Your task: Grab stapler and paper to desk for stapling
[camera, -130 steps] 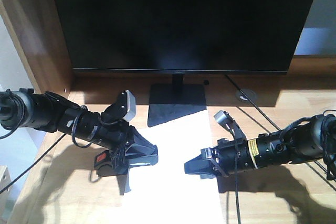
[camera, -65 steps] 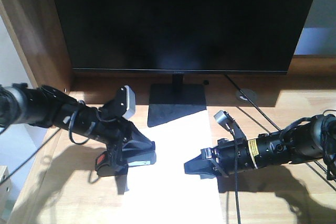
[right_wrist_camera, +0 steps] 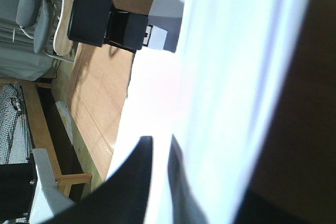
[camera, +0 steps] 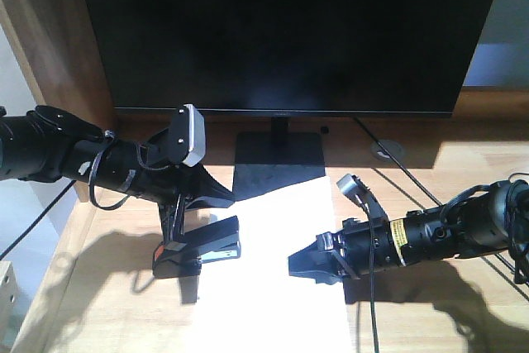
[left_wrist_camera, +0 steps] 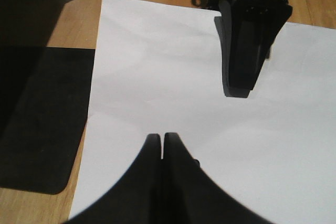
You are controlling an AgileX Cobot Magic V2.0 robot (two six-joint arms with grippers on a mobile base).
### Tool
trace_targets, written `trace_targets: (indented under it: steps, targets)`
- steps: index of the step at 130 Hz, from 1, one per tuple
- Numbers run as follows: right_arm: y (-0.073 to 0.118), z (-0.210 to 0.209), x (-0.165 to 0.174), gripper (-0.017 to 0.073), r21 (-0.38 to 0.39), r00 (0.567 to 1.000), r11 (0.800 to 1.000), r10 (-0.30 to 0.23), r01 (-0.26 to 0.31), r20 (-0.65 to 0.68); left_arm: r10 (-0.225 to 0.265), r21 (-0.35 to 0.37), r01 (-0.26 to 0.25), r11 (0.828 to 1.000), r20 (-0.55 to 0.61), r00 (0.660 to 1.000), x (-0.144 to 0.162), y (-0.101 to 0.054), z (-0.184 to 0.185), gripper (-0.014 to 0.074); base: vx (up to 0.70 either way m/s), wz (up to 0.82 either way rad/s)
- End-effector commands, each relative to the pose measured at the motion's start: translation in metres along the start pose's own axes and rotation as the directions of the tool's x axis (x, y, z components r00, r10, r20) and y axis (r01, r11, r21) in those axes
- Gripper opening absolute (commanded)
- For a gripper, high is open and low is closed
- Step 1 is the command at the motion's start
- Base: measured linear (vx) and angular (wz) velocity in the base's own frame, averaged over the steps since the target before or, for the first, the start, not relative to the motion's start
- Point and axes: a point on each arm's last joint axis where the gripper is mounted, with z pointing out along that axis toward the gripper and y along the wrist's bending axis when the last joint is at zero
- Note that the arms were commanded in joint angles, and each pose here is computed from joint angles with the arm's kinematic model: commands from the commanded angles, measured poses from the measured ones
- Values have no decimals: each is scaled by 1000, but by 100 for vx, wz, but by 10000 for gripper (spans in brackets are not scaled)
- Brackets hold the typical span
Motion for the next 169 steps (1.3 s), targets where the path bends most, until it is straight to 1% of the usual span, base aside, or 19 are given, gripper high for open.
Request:
trace_targets:
  steps: [1, 23, 44, 54, 63, 78, 91, 102, 112, 125, 133, 138, 141, 142, 147, 148, 161, 162, 169]
  targets:
    - [16, -7, -12, 343, -55, 998, 998, -34, 37, 50, 17, -36, -15, 999, 66, 998, -22, 0, -13, -6, 0, 0]
    - [17, -10, -13, 636, -8, 998, 999, -46, 47, 53, 17, -36, -15, 999, 66, 998, -22, 0, -13, -6, 0, 0]
    - [23, -21, -18, 631, 137, 990, 983, -128, 119, 55, 17, -36, -15, 999, 66, 998, -22, 0, -13, -6, 0, 0]
    - [26, -30, -21, 611, 231, 986, 963, -159, 142, 56, 16, -36, -14, 999, 66, 998, -22, 0, -13, -6, 0, 0]
    - [27, -40, -24, 592, 337, 978, 925, -202, 175, 47, 9, -35, -7, 999, 66, 998, -22, 0, -13, -6, 0, 0]
    - [37, -55, -32, 568, 436, 962, 883, -247, 174, 115, -85, -65, 88, 994, 50, 995, -21, 3, -14, -6, 0, 0]
    - [50, -69, -39, 531, 506, 936, 842, -309, 187, 169, -148, -149, 146, 978, -1, 989, -22, 7, -22, -6, 0, 0]
    - [63, -85, -44, 461, 576, 902, 795, -373, 189, 218, -209, -267, 187, 945, -57, 976, -23, 12, -34, -6, 0, 0]
    - [76, -100, -48, 356, 636, 863, 748, -435, 189, 256, -272, -372, 219, 902, -95, 958, -24, 15, -46, -6, 0, 0]
    - [89, -112, -50, 193, 673, 824, 709, -500, 212, 268, -325, -448, 241, 861, -119, 938, -25, 16, -57, -6, 0, 0]
    - [99, -118, -49, 74, 685, 796, 687, -544, 242, 264, -371, -500, 264, 825, -126, 920, -24, 17, -63, -6, 0, 0]
    - [105, -122, -49, -19, 692, 779, 674, -570, 260, 262, -417, -538, 298, 789, -112, 902, -24, 18, -67, -6, 0, 0]
    - [107, -124, -48, -17, 695, 772, 669, -579, 264, 263, -423, -549, 295, 782, -120, 898, -23, 19, -68, -6, 0, 0]
    - [108, -125, -48, -15, 698, 768, 666, -583, 265, 265, -448, -561, 319, 764, -105, 888, -23, 19, -70, -6, 0, 0]
    - [112, -128, -48, -13, 703, 758, 660, -593, 264, 272, -465, -583, 324, 745, -105, 879, -23, 19, -73, -6, 0, 0]
    - [114, -129, -48, -12, 705, 754, 658, -596, 264, 275, -491, -594, 349, 725, -90, 866, -23, 19, -74, -6, 0, 0]
    - [123, -137, -47, -6, 722, 727, 642, -621, 257, 293, -543, -652, 376, 658, -65, 837, -23, 19, -83, -6, 0, 0]
    - [125, -139, -47, -6, 725, 721, 639, -626, 256, 297, -561, -661, 394, 639, -50, 826, -24, 19, -84, -6, 0, 0]
    - [131, -144, -46, -6, 736, 704, 629, -640, 250, 308, -574, -689, 395, 608, -37, 818, -26, 18, -91, -6, 0, 0]
